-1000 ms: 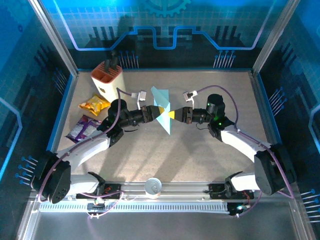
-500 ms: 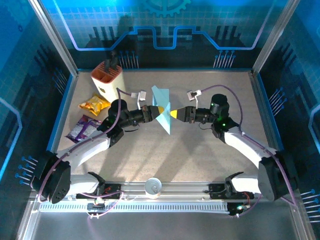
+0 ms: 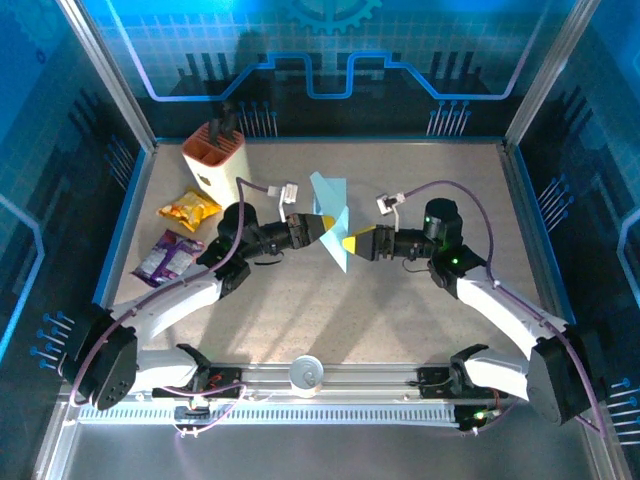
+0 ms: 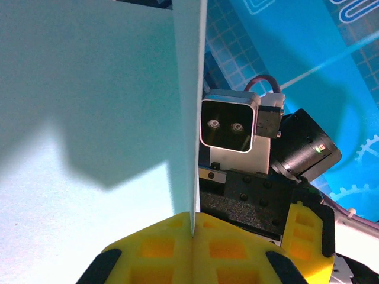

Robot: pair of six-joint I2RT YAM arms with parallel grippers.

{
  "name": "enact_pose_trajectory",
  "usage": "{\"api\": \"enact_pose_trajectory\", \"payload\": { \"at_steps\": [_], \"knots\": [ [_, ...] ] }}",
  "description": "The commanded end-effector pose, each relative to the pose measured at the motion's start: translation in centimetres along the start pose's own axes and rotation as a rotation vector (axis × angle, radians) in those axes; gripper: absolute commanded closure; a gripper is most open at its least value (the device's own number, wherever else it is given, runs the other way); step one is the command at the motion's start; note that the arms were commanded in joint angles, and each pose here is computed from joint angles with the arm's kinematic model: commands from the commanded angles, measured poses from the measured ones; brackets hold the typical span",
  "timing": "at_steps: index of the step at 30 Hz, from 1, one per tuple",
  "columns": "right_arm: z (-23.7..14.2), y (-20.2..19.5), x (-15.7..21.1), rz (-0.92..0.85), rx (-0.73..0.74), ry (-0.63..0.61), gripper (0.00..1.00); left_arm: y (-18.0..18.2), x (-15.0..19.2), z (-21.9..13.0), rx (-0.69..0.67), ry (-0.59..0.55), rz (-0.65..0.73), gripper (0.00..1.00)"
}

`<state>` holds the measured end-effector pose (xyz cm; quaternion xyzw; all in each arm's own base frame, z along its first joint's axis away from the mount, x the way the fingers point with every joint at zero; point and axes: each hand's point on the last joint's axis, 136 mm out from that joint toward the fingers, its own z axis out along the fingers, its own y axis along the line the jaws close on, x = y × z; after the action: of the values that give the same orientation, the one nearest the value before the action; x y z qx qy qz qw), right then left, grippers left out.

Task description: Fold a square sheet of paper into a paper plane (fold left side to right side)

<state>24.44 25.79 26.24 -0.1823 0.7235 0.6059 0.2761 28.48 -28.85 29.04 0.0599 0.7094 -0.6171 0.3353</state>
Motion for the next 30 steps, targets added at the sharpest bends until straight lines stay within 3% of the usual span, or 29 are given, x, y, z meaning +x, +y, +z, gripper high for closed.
{"api": "enact_pose_trajectory", "payload": {
  "at_steps": [1, 8, 19, 23, 30],
  "knots": [
    [0.0, 2.2, -0.6, -0.061, -0.067, -0.003, 0.11, -2.6, -1.0, 0.1, 0.076, -0.032, 0.041, 0.97],
    [-0.1, 3.5, -1.9, -0.095, -0.087, -0.03, 0.32, -2.8, -0.8, 0.4, 0.089, -0.023, 0.025, 0.96],
    [-0.2, 4.0, -2.8, -0.106, -0.08, -0.057, 0.75, -2.6, -0.5, 0.8, 0.088, 0.001, 0.008, 0.91],
    [-0.4, 3.8, -2.7, -0.112, -0.043, -0.059, 0.85, -2.3, -0.5, 0.6, 0.063, -0.001, 0.018, 0.81],
    [-1.4, 2.8, -1.9, -0.134, 0.094, -0.037, 0.92, -0.4, -0.3, -1.3, -0.096, -0.028, 0.077, 0.58]
  ]
}}
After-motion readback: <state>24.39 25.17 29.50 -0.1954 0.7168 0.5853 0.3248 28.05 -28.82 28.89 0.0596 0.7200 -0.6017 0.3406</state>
